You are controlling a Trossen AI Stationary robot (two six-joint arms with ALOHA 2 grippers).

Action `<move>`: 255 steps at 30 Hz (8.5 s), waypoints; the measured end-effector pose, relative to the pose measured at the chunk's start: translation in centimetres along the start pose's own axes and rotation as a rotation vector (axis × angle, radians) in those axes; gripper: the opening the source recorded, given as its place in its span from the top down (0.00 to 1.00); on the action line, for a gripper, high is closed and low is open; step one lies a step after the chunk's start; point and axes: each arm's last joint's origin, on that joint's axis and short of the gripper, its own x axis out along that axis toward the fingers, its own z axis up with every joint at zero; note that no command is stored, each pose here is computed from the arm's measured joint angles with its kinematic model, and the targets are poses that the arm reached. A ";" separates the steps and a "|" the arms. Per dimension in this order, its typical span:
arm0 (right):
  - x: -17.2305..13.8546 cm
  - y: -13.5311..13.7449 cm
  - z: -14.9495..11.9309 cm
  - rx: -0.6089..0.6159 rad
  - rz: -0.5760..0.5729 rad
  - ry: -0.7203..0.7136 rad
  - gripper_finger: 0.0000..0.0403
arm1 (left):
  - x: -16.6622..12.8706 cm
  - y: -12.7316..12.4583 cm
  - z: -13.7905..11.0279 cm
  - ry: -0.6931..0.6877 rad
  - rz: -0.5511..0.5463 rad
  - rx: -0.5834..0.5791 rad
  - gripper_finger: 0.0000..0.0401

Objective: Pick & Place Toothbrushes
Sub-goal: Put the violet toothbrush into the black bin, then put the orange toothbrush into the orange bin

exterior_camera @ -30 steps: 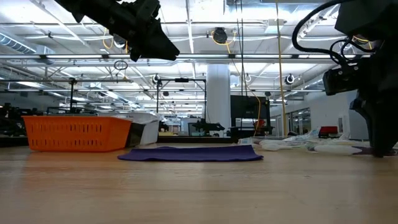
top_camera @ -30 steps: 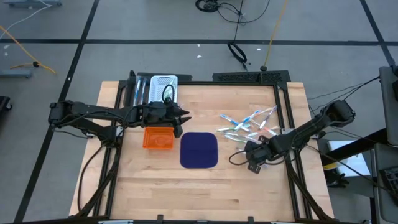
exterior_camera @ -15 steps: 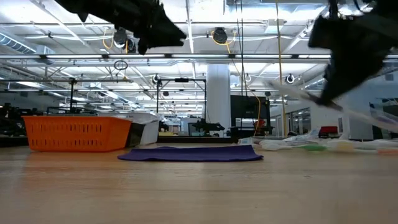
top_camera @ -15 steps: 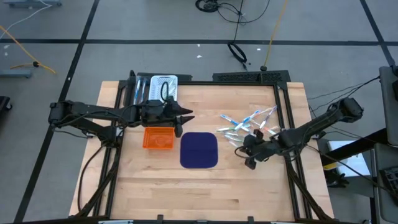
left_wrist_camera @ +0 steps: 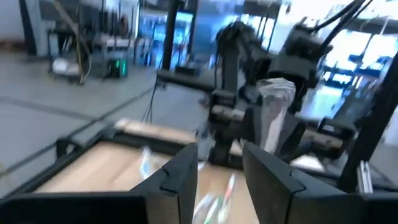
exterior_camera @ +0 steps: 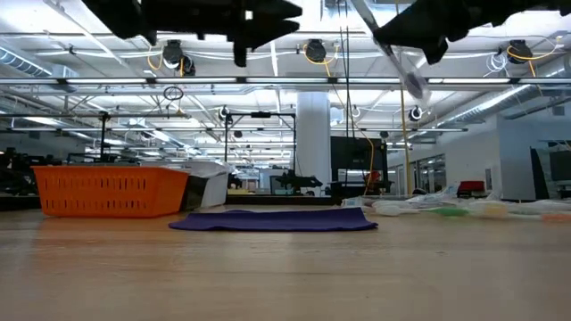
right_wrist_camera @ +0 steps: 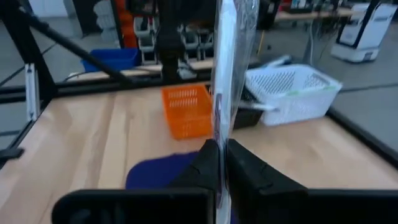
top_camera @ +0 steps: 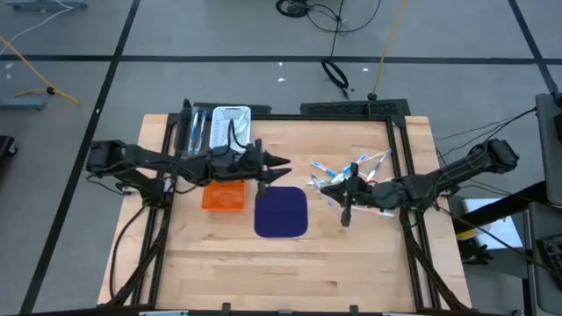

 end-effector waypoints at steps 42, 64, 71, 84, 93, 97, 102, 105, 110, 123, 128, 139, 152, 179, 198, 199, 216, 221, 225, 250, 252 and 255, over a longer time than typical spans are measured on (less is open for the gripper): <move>1.9 -1.0 0.0 -0.008 -0.064 -0.036 0.98 | 6.1 -1.7 -3.3 -0.188 -0.106 0.027 0.68; 1.9 -0.9 0.0 -0.022 -0.063 -0.037 0.94 | 7.0 -1.7 -3.3 -0.104 -0.096 0.046 0.98; 1.9 -1.0 0.0 -0.037 -0.065 -0.034 0.80 | 7.0 -1.7 -3.5 -0.079 -0.092 0.048 0.98; 1.9 -1.1 -1.0 -0.063 -0.081 0.060 0.61 | 5.5 -1.0 -1.9 0.133 0.025 0.067 0.98; 1.9 -1.2 -1.4 -0.055 -0.086 0.092 0.63 | 1.2 -0.1 0.3 0.403 0.377 0.115 0.98; 1.9 -1.2 -1.4 -0.057 -0.086 0.091 0.63 | -0.4 0.4 0.3 0.497 0.555 0.122 0.98; 1.9 -1.2 -1.4 -0.059 -0.086 0.095 0.63 | -1.4 1.1 0.1 0.565 0.639 0.119 0.98; 1.9 -1.2 -1.4 -0.061 -0.087 0.098 0.64 | -1.7 1.9 0.0 0.596 0.675 0.115 0.98; 1.9 -1.2 -1.5 -0.066 -0.088 0.108 0.64 | -2.2 3.3 -0.3 0.650 0.735 0.102 0.98; 1.8 -1.2 -1.6 -0.072 -0.090 0.118 0.65 | -4.1 5.2 -0.9 0.815 0.841 0.084 0.98; 1.8 -1.2 -1.7 -0.073 -0.090 0.118 0.65 | -5.0 6.0 -1.1 0.880 0.909 0.047 0.98; 1.8 -1.3 -1.7 -0.074 -0.090 0.120 0.65 | -6.4 7.1 -1.4 1.000 0.956 -0.032 0.98; 1.8 -1.3 -1.8 -0.080 -0.092 0.131 0.65 | -6.0 8.0 -3.1 1.093 0.962 -0.057 0.97; 1.6 -1.5 -2.8 -0.073 -0.110 0.227 0.65 | -5.0 7.7 -2.9 1.041 0.857 -0.051 0.51; -1.0 -2.5 -7.3 0.162 -0.080 0.820 0.65 | 0.0 2.9 -0.5 0.626 0.267 0.058 0.51; -1.2 -2.5 -7.5 0.176 -0.075 0.853 0.65 | 0.2 2.7 -0.4 0.612 0.241 0.064 0.51; -4.2 -3.6 -9.2 0.279 -0.199 1.259 0.65 | 0.7 0.6 0.1 0.535 0.112 0.119 0.51; -4.4 -3.9 -10.3 0.275 -0.201 1.271 0.65 | 0.7 0.6 0.1 0.534 0.112 0.118 0.51; -4.8 -4.3 -11.6 0.264 -0.222 1.299 0.65 | 0.7 0.6 0.1 0.533 0.112 0.118 0.51; -4.1 -3.7 -10.9 0.325 -0.133 1.251 0.98 | 0.8 0.6 0.1 0.527 0.116 0.115 0.51; -3.7 -3.4 -10.3 0.317 -0.092 1.220 0.98 | 0.8 0.6 0.1 0.527 0.115 0.115 0.51; -3.0 -2.9 -9.1 0.288 -0.040 1.141 0.98 | 0.8 0.6 0.1 0.527 0.116 0.114 0.51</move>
